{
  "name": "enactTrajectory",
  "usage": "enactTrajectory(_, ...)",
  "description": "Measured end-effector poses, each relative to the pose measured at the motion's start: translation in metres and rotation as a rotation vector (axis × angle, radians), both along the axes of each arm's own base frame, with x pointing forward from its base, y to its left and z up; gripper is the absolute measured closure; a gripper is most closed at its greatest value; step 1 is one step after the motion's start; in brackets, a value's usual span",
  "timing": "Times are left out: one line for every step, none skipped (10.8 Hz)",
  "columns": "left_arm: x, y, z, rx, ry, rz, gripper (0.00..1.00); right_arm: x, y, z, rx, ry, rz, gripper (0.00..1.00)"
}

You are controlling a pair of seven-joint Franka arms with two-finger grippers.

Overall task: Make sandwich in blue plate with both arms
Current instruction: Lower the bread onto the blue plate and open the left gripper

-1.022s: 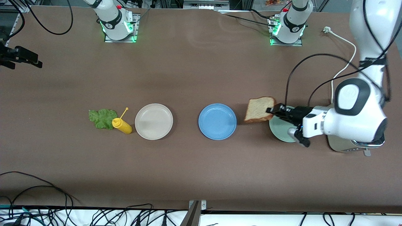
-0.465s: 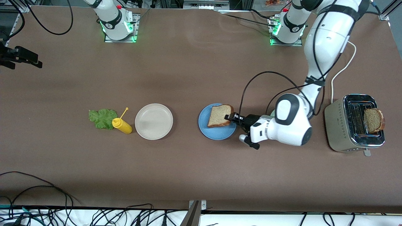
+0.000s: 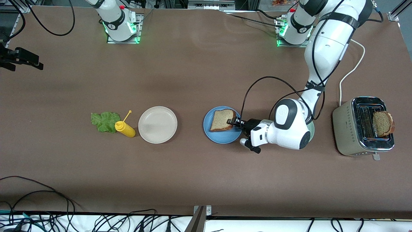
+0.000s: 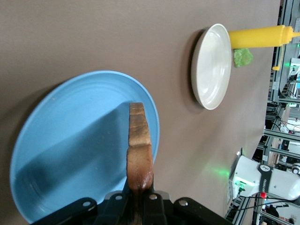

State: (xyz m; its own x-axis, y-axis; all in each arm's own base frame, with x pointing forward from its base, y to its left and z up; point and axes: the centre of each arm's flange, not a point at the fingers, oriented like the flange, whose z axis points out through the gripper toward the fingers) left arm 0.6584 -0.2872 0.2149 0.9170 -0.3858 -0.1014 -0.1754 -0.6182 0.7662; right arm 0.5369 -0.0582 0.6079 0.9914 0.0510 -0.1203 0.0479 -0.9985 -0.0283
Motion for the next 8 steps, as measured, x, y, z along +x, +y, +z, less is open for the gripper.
enactTrajectory(0.0, 0.001, -0.011, 0.002, -0.003, 0.003, 0.91, 0.0, 0.0, 0.0, 0.0, 0.0, 0.0, 0.0)
enactTrajectory(-0.001, 0.001, -0.02, 0.004, -0.002, 0.006, 0.87, 0.0, 0.0, 0.0, 0.0, 0.0, 0.0, 0.0)
enactTrajectory(0.0, 0.003, -0.023, 0.007, -0.006, 0.012, 0.78, 0.0, 0.0, 0.0, 0.0, 0.0, 0.0, 0.0)
enactTrajectory(0.003, 0.007, -0.022, 0.008, -0.011, 0.02, 0.66, 0.0, 0.0, 0.0, 0.0, 0.0, 0.0, 0.0)
enactTrajectory(0.007, 0.013, -0.019, 0.007, -0.017, 0.028, 0.52, 0.0, 0.0, 0.0, 0.0, 0.0, 0.0, 0.0)
enactTrajectory(0.01, 0.018, -0.017, 0.006, -0.023, 0.034, 0.38, 0.0, -0.001, 0.0, 0.0, 0.0, -0.002, 0.0)
enactTrajectory(0.013, 0.022, -0.014, 0.011, -0.038, 0.031, 0.27, 0.0, -0.003, 0.0, 0.0, 0.0, -0.005, 0.0)
enactTrajectory(0.016, 0.027, -0.009, 0.046, -0.071, 0.001, 0.14, 0.0, -0.004, 0.0, 0.0, 0.0, -0.007, 0.0)
